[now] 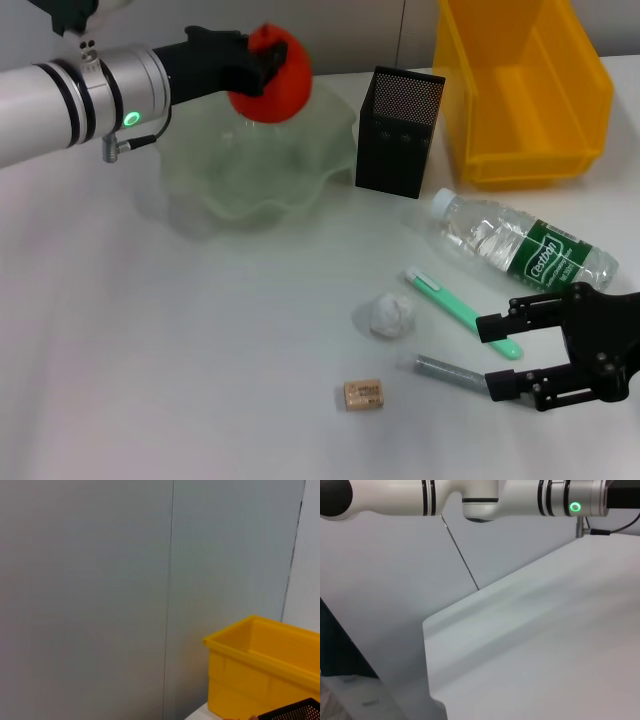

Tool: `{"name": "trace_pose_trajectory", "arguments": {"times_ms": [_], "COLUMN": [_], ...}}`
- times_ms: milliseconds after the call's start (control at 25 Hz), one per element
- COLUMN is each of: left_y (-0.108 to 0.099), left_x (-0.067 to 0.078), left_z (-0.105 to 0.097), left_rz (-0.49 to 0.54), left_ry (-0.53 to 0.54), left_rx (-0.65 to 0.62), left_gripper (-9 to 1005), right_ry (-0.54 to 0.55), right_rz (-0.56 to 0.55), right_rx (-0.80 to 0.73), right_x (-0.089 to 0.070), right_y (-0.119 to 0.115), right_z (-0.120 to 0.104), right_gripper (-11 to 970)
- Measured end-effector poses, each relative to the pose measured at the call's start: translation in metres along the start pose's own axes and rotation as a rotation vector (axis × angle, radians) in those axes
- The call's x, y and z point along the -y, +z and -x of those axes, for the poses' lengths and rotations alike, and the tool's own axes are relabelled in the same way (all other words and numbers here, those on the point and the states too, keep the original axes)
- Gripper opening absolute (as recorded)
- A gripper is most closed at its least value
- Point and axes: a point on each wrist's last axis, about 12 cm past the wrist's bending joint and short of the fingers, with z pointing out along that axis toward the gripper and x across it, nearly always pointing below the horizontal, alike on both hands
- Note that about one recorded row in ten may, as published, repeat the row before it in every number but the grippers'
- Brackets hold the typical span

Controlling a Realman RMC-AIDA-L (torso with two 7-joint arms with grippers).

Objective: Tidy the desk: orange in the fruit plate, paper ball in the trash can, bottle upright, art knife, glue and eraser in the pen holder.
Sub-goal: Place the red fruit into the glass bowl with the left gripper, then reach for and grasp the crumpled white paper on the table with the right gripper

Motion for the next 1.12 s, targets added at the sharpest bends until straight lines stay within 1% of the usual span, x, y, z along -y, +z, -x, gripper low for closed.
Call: {"name": "trace_pose_trajectory", "arguments": {"times_ms": [40, 360, 600, 720, 760, 800, 840, 920, 960, 1000, 1040, 1080, 1120], "left_y": [0.001, -0.004, -0.007, -0.023, -0.023, -0.040, -0.050, -0.064, -0.064, -0.092, -0.092, -0.108, -0.108], "left_x": [0.001, -0.001, -0.001, 0.005, 0.005, 0.011, 0.014, 0.018, 0.018, 0.028, 0.028, 0.035, 0.035], "left_z": [-0.002, -0.005, -0.007, -0.008, -0.008, -0.011, -0.015, -0.023, -0.023, -0.044, -0.044, -0.059, -0.059], "left_rz": [0.012, 0.027, 0.019, -0.084, -0.084, -0.180, -0.220, -0.264, -0.264, -0.344, -0.344, -0.382, -0.382], "left_ry": [-0.006, 0.007, 0.022, 0.019, 0.019, 0.014, 0.009, 0.001, 0.001, -0.009, -0.009, -0.011, -0.011], "left_rx": [0.000, 0.002, 0.000, 0.050, 0.050, 0.092, 0.105, 0.114, 0.114, 0.115, 0.115, 0.111, 0.111], "left_gripper": [83, 343, 580, 701, 742, 782, 799, 832, 849, 866, 866, 865, 865], "right_ry": [0.000, -0.005, 0.008, 0.013, 0.016, 0.019, 0.019, 0.018, 0.022, 0.026, 0.026, 0.029, 0.038], "right_rz": [0.000, 0.001, -0.018, -0.031, -0.040, -0.054, -0.054, -0.070, -0.081, -0.101, -0.101, -0.111, -0.121], "right_rx": [0.000, 0.001, 0.014, 0.009, 0.005, -0.007, -0.007, -0.024, -0.033, -0.053, -0.053, -0.067, -0.084], "right_x": [0.000, -0.001, -0.002, -0.002, -0.002, -0.001, -0.001, 0.000, 0.001, 0.003, 0.003, 0.004, 0.005], "right_y": [0.000, 0.000, -0.004, -0.007, -0.008, -0.011, -0.011, -0.013, -0.015, -0.016, -0.016, -0.016, -0.016], "right_z": [0.000, -0.001, -0.005, -0.002, -0.001, 0.005, 0.005, 0.012, 0.016, 0.026, 0.026, 0.031, 0.036], "right_gripper": [685, 685, 686, 686, 686, 686, 686, 686, 686, 686, 685, 685, 685]}}
